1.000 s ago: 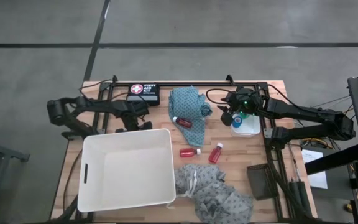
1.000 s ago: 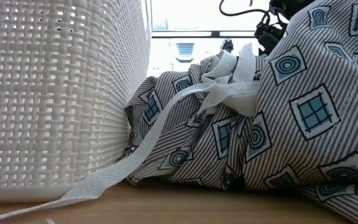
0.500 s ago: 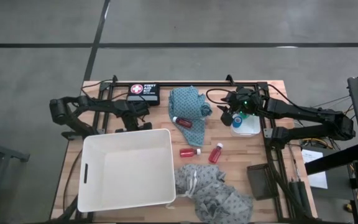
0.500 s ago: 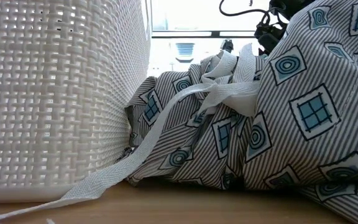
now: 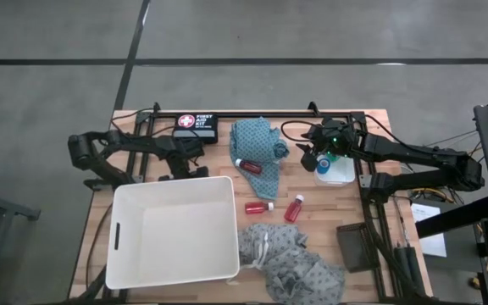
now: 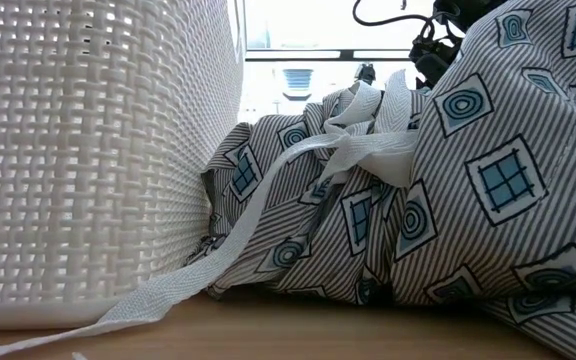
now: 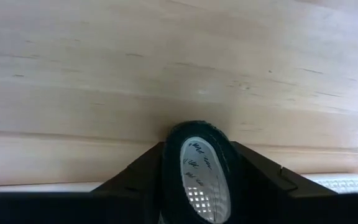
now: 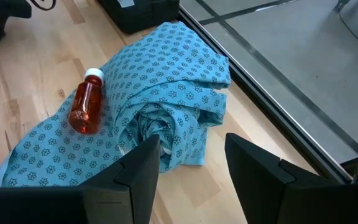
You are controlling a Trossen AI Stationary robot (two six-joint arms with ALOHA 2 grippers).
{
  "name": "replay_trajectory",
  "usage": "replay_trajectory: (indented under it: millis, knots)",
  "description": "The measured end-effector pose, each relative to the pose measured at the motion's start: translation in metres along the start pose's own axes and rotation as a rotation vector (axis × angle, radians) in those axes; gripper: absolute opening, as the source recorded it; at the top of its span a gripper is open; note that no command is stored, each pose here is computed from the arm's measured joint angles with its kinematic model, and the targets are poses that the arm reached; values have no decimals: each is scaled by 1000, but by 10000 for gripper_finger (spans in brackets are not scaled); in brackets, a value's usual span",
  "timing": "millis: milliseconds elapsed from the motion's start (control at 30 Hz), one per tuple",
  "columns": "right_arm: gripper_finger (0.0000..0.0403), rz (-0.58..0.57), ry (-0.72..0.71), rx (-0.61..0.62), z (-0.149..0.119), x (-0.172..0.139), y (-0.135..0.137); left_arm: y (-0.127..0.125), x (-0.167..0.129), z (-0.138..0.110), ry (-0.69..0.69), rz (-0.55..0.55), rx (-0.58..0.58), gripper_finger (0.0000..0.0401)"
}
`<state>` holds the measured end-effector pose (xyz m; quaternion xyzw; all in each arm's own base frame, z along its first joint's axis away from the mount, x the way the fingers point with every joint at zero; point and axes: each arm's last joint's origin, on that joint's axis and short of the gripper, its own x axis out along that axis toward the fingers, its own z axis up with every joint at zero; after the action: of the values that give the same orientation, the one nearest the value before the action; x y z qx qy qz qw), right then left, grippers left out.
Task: Pick & Place Medicine items
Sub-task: Put the green bandage into the small white bin
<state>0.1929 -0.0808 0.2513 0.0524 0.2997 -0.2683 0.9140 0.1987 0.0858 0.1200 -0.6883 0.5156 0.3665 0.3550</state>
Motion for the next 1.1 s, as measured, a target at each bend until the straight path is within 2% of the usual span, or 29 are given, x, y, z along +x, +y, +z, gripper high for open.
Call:
replay_trajectory:
  millis: [133, 267, 467, 700, 867, 1100]
  knots:
    - [176, 0, 0, 0, 0, 0, 0, -4, -10, -1, -4, -12, 12, 165]
    - [177, 0, 0, 0, 0, 0, 0, -8, -27, -7, -64, -8, 22, 165]
    - [180, 0, 0, 0, 0, 0, 0, -16, -67, -21, -277, -34, 72, 165]
    - [179, 0, 0, 0, 0, 0, 0, -20, -116, -40, -573, -153, 161, 165]
    - [176, 0, 0, 0, 0, 0, 0, -24, -140, -51, -728, -239, 275, 165]
    - [180, 0, 0, 0, 0, 0, 0, -36, -153, -56, -863, -358, 461, 165]
